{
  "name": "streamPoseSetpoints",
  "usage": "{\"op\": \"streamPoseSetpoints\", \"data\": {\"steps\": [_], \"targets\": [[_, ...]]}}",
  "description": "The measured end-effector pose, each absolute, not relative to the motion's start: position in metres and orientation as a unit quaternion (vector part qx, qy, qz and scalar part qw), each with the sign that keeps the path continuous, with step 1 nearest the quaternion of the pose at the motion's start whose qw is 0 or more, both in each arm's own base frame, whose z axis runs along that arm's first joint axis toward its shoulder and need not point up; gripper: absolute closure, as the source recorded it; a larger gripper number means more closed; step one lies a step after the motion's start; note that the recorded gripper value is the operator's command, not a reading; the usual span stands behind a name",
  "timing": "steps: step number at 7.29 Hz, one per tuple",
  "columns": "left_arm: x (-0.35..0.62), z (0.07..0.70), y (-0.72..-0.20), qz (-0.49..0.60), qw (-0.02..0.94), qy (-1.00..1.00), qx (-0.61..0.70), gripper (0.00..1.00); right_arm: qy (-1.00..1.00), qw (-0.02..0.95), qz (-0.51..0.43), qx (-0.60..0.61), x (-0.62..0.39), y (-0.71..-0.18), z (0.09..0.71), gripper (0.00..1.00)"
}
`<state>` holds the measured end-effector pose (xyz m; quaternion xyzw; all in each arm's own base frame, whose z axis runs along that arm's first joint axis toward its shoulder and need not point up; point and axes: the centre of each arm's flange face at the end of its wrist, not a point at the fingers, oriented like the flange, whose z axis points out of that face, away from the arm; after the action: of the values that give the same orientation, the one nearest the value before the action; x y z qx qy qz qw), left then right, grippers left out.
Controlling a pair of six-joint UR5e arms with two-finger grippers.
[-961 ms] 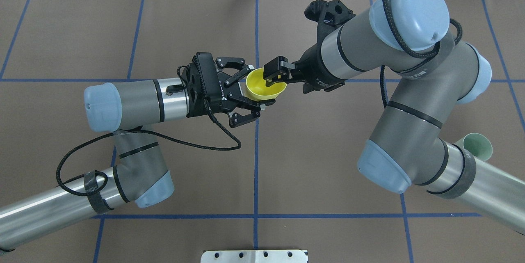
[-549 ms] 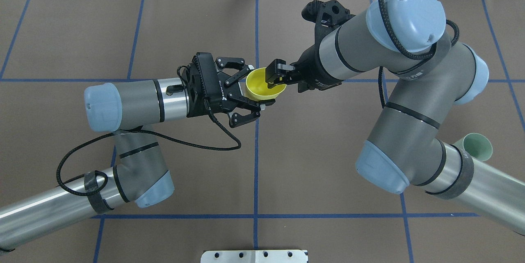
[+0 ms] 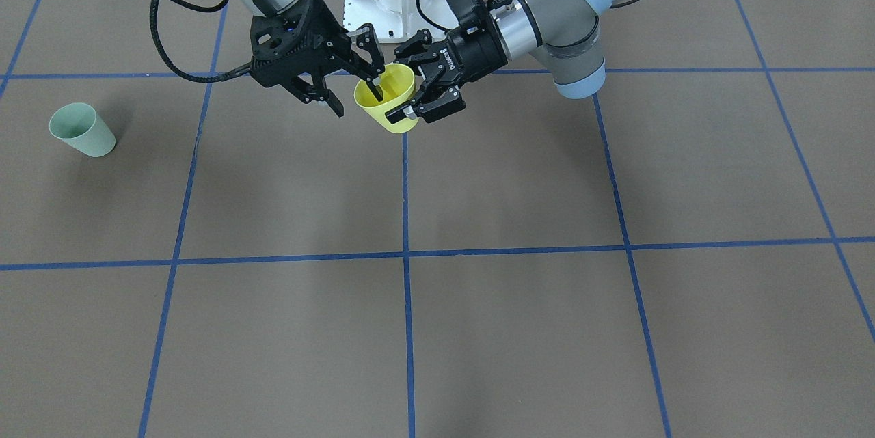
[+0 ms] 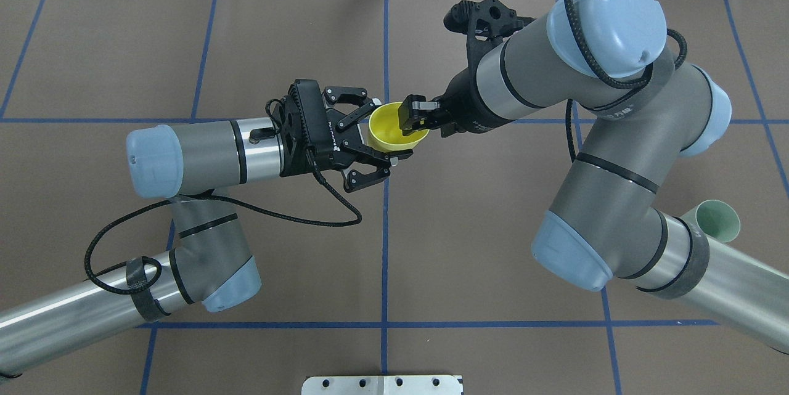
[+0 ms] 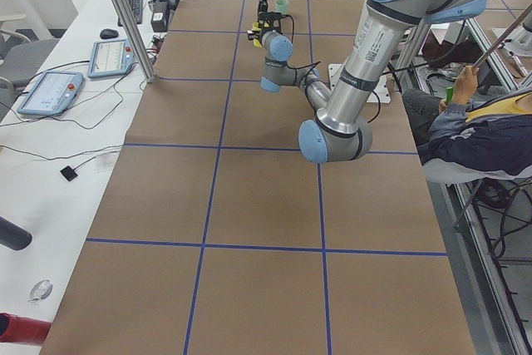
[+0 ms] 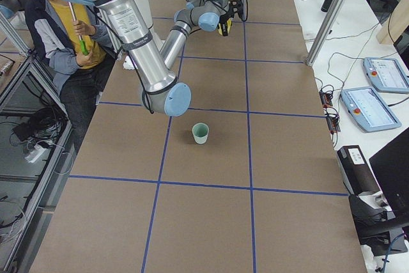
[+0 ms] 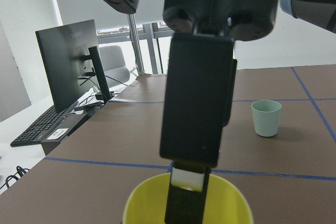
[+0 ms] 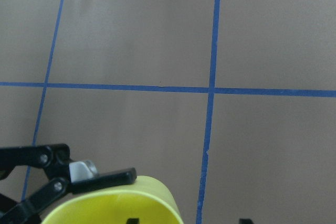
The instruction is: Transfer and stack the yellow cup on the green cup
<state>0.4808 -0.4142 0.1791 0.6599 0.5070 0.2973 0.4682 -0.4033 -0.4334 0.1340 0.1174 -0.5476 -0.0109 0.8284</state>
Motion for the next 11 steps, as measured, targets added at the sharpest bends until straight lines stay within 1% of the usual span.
{"op": "streamPoseSetpoints", "data": {"steps": [1,2,3,4,5,6,8,11], "targets": [[0.481,0.179,-0.414,0.298,0.468,0.507,0.66,0.64,-0.547,0.828,-0.015,0.118,-0.404,-0.434,0.134,0.5],[0.481,0.18,-0.414,0.298,0.468,0.507,0.66,0.63,-0.548,0.828,-0.017,0.117,-0.406,-0.434,0.133,0.53],[0.481,0.18,-0.414,0.298,0.469,0.507,0.66,0.61,-0.547,0.829,-0.017,0.117,-0.409,-0.436,0.131,0.61],[0.481,0.18,-0.414,0.298,0.469,0.507,0.659,0.59,-0.547,0.829,-0.017,0.116,-0.412,-0.438,0.129,0.89],[0.481,0.182,-0.414,0.299,0.47,0.506,0.659,0.44,-0.547,0.829,-0.017,0.116,-0.414,-0.44,0.128,1.0],[0.481,0.184,-0.413,0.299,0.471,0.506,0.658,0.28,-0.546,0.829,-0.017,0.117,-0.415,-0.441,0.127,1.0],[0.481,0.187,-0.414,0.3,0.473,0.505,0.657,0.01,-0.545,0.83,-0.015,0.119,-0.413,-0.443,0.126,1.0],[0.482,0.188,-0.413,0.3,0.474,0.506,0.655,0.01,-0.538,0.834,-0.001,0.121,-0.402,-0.454,0.13,1.0]]}}
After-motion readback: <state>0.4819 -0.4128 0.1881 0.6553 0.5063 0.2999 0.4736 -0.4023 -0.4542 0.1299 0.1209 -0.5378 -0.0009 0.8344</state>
